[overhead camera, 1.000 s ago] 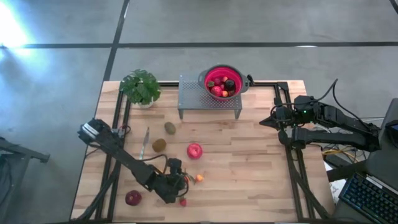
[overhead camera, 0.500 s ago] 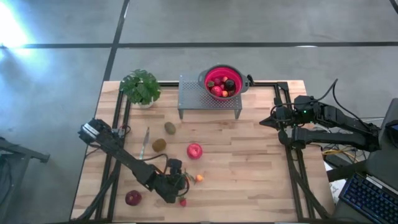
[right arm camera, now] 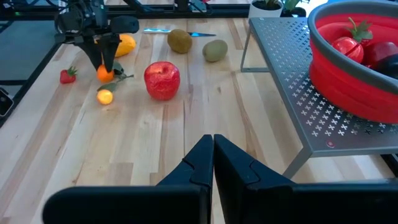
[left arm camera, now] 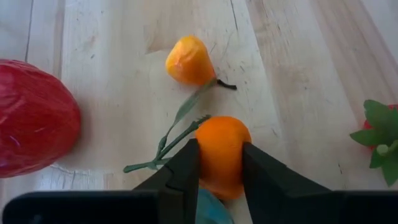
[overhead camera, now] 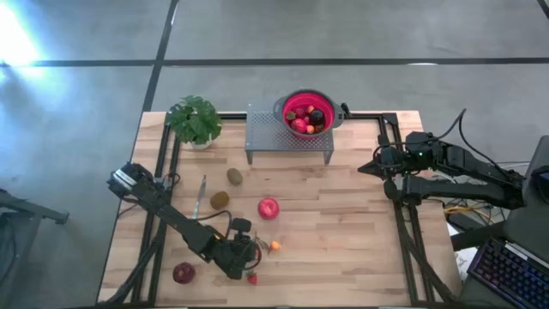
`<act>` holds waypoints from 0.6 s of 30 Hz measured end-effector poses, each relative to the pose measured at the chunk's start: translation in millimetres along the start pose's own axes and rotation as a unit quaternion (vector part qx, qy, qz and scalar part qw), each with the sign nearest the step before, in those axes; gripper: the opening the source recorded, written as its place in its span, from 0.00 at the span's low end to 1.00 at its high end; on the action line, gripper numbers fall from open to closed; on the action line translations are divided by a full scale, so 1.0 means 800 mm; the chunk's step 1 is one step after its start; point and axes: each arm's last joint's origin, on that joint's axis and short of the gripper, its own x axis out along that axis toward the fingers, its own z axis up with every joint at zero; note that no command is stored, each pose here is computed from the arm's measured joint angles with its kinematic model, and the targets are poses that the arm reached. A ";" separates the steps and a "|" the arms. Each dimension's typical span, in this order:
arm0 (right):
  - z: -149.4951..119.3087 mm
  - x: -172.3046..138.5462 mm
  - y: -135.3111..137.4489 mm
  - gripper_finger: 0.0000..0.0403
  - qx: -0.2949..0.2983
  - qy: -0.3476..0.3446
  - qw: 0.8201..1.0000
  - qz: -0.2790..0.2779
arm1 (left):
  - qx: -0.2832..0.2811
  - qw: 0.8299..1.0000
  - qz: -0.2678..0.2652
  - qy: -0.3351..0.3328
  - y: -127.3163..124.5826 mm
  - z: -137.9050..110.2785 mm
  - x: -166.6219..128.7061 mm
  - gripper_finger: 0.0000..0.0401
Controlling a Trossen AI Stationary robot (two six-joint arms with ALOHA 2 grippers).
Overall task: Pick & Place Fruit
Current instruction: Put the orange into the strainer bowl on the shelf
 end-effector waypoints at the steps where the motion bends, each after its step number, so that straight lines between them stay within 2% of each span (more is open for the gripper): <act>1: 0.000 0.000 0.000 0.02 -0.001 0.000 1.000 0.000 | 0.000 1.000 -0.001 -0.001 0.000 0.000 -0.001 0.25; 7: 0.000 0.000 0.000 0.02 0.000 0.000 1.000 0.000 | 0.017 1.000 -0.005 -0.018 0.006 0.013 -0.021 0.26; 11: 0.000 0.000 0.000 0.02 0.000 0.000 1.000 0.000 | 0.046 0.996 0.019 -0.072 0.016 0.041 -0.050 0.25; 14: 0.000 0.000 0.000 0.02 0.000 0.000 1.000 0.000 | 0.092 0.987 0.075 -0.108 0.029 0.063 -0.070 0.26; 18: 0.000 0.000 0.000 0.02 0.000 0.000 1.000 0.000 | 0.129 0.963 0.185 -0.146 0.063 0.100 -0.088 0.27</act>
